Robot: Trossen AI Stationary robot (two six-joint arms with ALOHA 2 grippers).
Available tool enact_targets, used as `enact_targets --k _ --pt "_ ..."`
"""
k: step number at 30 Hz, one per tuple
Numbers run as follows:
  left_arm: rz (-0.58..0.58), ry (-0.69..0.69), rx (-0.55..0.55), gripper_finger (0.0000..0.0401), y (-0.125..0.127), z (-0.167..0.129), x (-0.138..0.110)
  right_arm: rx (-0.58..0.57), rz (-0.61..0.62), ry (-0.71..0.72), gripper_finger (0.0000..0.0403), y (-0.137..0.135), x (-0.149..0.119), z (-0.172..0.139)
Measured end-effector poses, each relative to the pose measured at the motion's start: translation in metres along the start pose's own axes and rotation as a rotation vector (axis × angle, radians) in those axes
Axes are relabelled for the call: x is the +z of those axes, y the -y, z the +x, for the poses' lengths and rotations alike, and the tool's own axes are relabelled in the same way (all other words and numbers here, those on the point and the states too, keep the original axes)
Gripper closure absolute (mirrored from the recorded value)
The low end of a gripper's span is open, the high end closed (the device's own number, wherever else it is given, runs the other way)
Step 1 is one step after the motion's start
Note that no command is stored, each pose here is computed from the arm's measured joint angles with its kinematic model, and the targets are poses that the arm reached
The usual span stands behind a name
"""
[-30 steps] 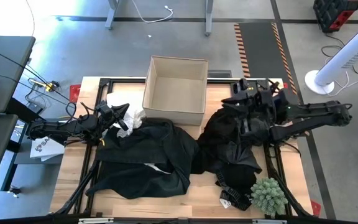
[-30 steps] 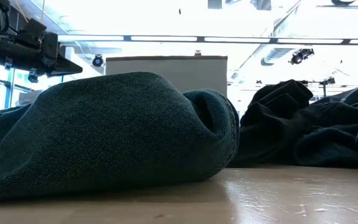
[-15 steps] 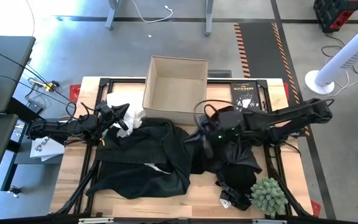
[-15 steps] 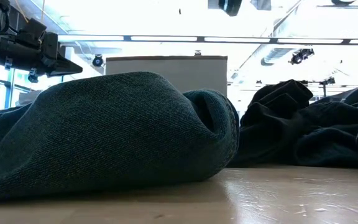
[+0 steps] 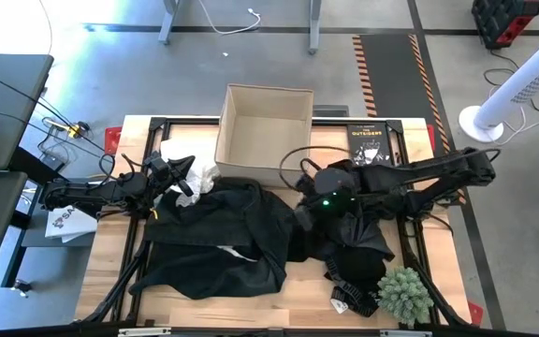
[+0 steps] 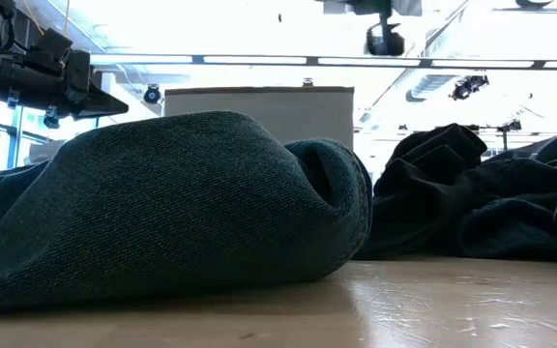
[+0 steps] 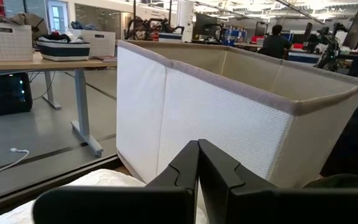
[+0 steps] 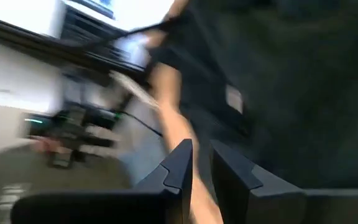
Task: Sort clothes
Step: Put the black shirt into the laundry bin
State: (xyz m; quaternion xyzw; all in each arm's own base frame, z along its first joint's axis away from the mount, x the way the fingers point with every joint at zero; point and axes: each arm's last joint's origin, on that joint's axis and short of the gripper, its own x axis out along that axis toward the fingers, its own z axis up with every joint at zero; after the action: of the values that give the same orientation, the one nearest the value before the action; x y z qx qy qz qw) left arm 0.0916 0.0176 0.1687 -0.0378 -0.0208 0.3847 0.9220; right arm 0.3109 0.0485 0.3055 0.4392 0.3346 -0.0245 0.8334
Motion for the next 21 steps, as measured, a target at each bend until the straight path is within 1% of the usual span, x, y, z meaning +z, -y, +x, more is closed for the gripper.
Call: enact_targets --k 2,3,4,6,8,9,12,14,18,21 --pt "0.000 0.000 0.000 0.0394 0.000 0.000 0.000 -0.191 -0.053 -0.046 0.0350 0.002 -0.004 -0.013" --pt "0.000 0.000 0.000 0.0394 0.000 0.000 0.000 -0.270 -0.094 -0.069 0.0350 0.004 -0.006 -0.018" --pt "0.000 0.000 0.000 0.0394 0.000 0.000 0.000 -0.324 -0.124 -0.086 0.0350 0.006 -0.006 -0.021" --pt "0.000 0.000 0.000 0.0394 0.000 0.000 0.000 -0.395 -0.164 -0.106 0.0350 0.007 -0.006 -0.027" --pt "0.000 0.000 0.000 0.0394 0.000 0.000 0.000 -0.434 -0.223 -0.134 0.0350 0.010 -0.003 -0.033" --pt "0.000 0.000 0.000 0.0394 0.000 0.000 0.000 -0.452 -0.223 -0.140 0.0350 0.012 0.000 -0.036" --pt "0.000 0.000 0.000 0.0394 0.000 0.000 0.000 -0.534 -0.105 -0.111 0.0346 0.025 0.012 -0.043" --pt "0.000 0.000 0.000 0.0394 0.000 0.000 0.000 -0.588 -0.068 -0.124 0.0334 0.034 0.016 -0.047" --pt "0.000 0.000 0.000 0.0394 0.000 0.000 0.000 -0.655 -0.021 -0.176 0.0280 0.048 0.018 -0.048" --pt "0.000 0.000 0.000 0.0394 0.000 0.000 0.000 -0.687 -0.010 -0.156 0.0228 0.055 0.020 -0.046"
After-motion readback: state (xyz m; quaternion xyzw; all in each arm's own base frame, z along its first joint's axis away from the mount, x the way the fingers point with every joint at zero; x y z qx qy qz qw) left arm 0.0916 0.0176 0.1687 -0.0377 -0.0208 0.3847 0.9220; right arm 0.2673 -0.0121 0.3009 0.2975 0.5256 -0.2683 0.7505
